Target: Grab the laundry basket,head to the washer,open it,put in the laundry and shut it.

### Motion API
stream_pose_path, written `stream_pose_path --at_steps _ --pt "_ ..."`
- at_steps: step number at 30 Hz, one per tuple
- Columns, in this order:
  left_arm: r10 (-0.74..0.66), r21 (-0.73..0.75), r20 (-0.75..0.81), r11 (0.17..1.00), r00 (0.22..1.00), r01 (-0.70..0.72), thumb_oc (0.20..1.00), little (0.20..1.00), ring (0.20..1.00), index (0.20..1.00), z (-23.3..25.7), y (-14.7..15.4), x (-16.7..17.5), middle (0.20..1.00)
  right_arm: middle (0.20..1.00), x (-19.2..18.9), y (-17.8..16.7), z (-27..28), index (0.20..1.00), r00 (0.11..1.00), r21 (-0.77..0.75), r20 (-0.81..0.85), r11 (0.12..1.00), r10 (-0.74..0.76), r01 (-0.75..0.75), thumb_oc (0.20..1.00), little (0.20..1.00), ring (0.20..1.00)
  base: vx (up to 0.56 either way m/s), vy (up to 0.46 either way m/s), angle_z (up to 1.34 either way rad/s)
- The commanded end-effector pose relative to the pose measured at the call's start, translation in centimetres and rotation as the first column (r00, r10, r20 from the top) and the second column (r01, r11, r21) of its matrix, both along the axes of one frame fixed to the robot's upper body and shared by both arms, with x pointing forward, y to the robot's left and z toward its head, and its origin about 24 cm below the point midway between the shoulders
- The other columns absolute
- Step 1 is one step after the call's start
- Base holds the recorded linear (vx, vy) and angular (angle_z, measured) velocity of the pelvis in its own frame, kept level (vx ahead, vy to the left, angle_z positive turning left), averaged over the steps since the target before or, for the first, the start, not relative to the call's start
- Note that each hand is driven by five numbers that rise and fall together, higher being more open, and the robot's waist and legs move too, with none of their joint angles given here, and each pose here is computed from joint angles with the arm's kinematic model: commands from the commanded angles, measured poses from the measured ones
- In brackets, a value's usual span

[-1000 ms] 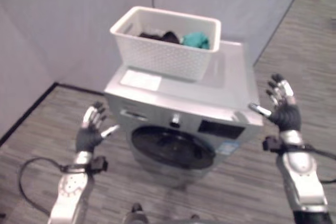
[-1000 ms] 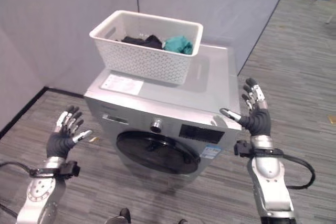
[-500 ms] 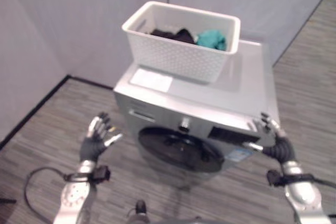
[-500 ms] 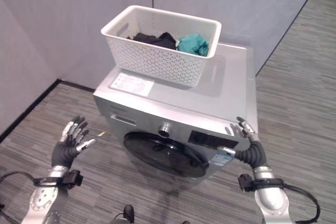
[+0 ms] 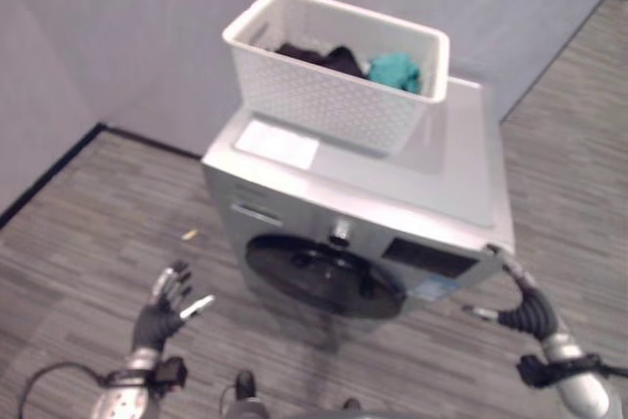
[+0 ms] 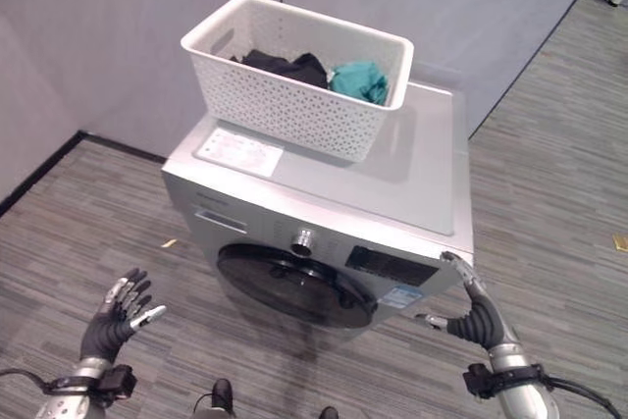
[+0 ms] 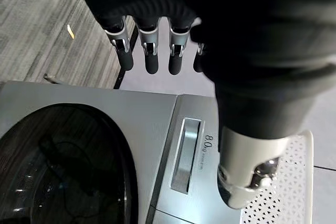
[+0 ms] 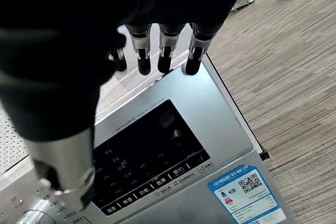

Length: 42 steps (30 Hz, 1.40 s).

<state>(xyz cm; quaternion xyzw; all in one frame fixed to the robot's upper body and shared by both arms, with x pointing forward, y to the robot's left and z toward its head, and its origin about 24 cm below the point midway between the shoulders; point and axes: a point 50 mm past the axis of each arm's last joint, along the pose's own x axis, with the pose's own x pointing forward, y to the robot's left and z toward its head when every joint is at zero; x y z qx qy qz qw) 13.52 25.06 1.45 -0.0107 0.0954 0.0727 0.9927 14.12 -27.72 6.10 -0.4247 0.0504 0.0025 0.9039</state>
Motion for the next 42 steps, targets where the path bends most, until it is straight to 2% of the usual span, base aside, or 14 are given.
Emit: stream_pose_path --at_steps 1,5,6,7,9,12,15,19,23,24,28,30,33,42 --pt "0.031 0.018 0.074 0.999 0.997 -0.033 1.000 1.000 1.000 1.000 0.6 1.0 0.4 1.000 1.000 -3.5 -3.4 -1.5 1.000 0.974 -0.181 -0.200 0.981 -0.102 0.066 1.000 1.000 1.000 0.02 0.045 -0.25" --pt "0.066 0.004 0.054 0.998 0.996 -0.066 1.000 1.000 1.000 1.000 -0.4 0.7 1.0 1.000 1.000 -2.6 -8.4 4.0 1.000 0.942 -0.377 0.146 0.864 -0.301 0.334 1.000 1.000 1.000 -0.02 0.056 -0.35" --pt "0.065 -0.007 0.032 0.998 0.997 -0.065 1.000 1.000 1.000 1.000 -1.0 0.5 1.3 1.000 1.000 -2.8 -11.4 6.0 1.000 0.845 -0.416 0.319 0.738 -0.428 0.531 1.000 1.000 1.000 0.06 0.068 -0.62" --pt "0.053 -0.008 0.031 0.999 0.998 -0.052 1.000 1.000 1.000 1.000 -1.1 0.2 1.8 1.000 1.000 -3.7 -13.1 6.0 1.000 0.769 -0.406 0.365 0.654 -0.524 0.638 1.000 1.000 1.000 0.05 0.058 -0.67" --pt "0.041 -0.004 0.033 0.999 0.999 -0.041 1.000 1.000 1.000 1.000 -1.2 0.0 2.1 1.000 1.000 -4.6 -14.1 5.4 1.000 0.719 -0.397 0.371 0.599 -0.588 0.695 1.000 1.000 1.000 0.02 0.030 -0.48" --pt "0.002 0.025 0.022 1.000 1.000 -0.002 1.000 1.000 1.000 1.000 -1.4 -0.1 3.2 1.000 1.000 -10.1 -15.8 -0.2 1.000 0.497 -0.286 0.214 0.433 -0.841 0.855 1.000 1.000 1.000 0.05 0.032 -0.18" --pt "-0.002 0.031 -0.018 1.000 1.000 0.003 1.000 1.000 1.000 1.000 -2.2 0.0 2.8 1.000 1.000 -11.7 -13.3 -5.9 1.000 0.459 -0.184 -0.034 0.457 -0.888 0.870 1.000 1.000 1.000 0.01 0.006 -0.07" --pt "0.021 0.029 -0.066 0.999 0.998 -0.019 1.000 1.000 1.000 1.000 -3.2 0.4 2.2 1.000 1.000 -10.8 -10.8 -9.8 1.000 0.455 -0.037 -0.202 0.471 -0.867 0.881 1.000 1.000 1.000 0.00 0.003 0.02" --pt "0.050 0.018 -0.107 0.999 0.993 -0.049 1.000 1.000 1.000 1.000 -3.9 0.6 1.0 1.000 1.000 -8.8 -7.7 -12.8 1.000 0.524 0.073 -0.346 0.534 -0.779 0.842 1.000 1.000 1.000 0.01 0.002 0.21" --pt "0.057 0.006 -0.126 0.998 0.990 -0.057 1.000 1.000 1.000 1.000 -4.3 0.6 0.4 1.000 1.000 -7.8 -6.5 -13.3 1.000 0.578 0.125 -0.381 0.579 -0.722 0.806 1.000 1.000 1.000 0.01 -0.003 0.25" --pt "0.055 -0.001 -0.138 0.998 0.989 -0.056 1.000 1.000 1.000 1.000 -4.5 0.3 0.1 1.000 1.000 -5.4 -4.4 -13.3 1.000 0.689 0.184 -0.389 0.680 -0.612 0.709 1.000 1.000 1.000 -0.02 -0.012 0.29" --pt "0.056 -0.001 -0.138 0.998 0.989 -0.056 1.000 1.000 1.000 1.000 -4.5 0.4 0.1 1.000 1.000 -5.4 -4.4 -13.3 1.000 0.689 0.184 -0.389 0.681 -0.612 0.709 1.000 1.000 1.000 0.03 -0.015 0.41" --pt "0.037 -0.008 -0.145 0.999 0.989 -0.039 1.000 1.000 1.000 1.000 -4.8 -0.4 0.1 1.000 1.000 -2.1 -3.1 -11.6 1.000 0.817 0.204 -0.319 0.807 -0.480 0.554 1.000 1.000 1.000 -0.03 -0.049 0.16" --pt "0.005 -0.012 -0.150 1.000 0.989 -0.007 1.000 1.000 1.000 1.000 -5.1 -1.5 1.1 1.000 1.000 0.5 0.7 -11.0 1.000 0.908 0.320 -0.315 0.870 -0.277 0.376 1.000 1.000 1.000 -0.03 -0.102 0.17"
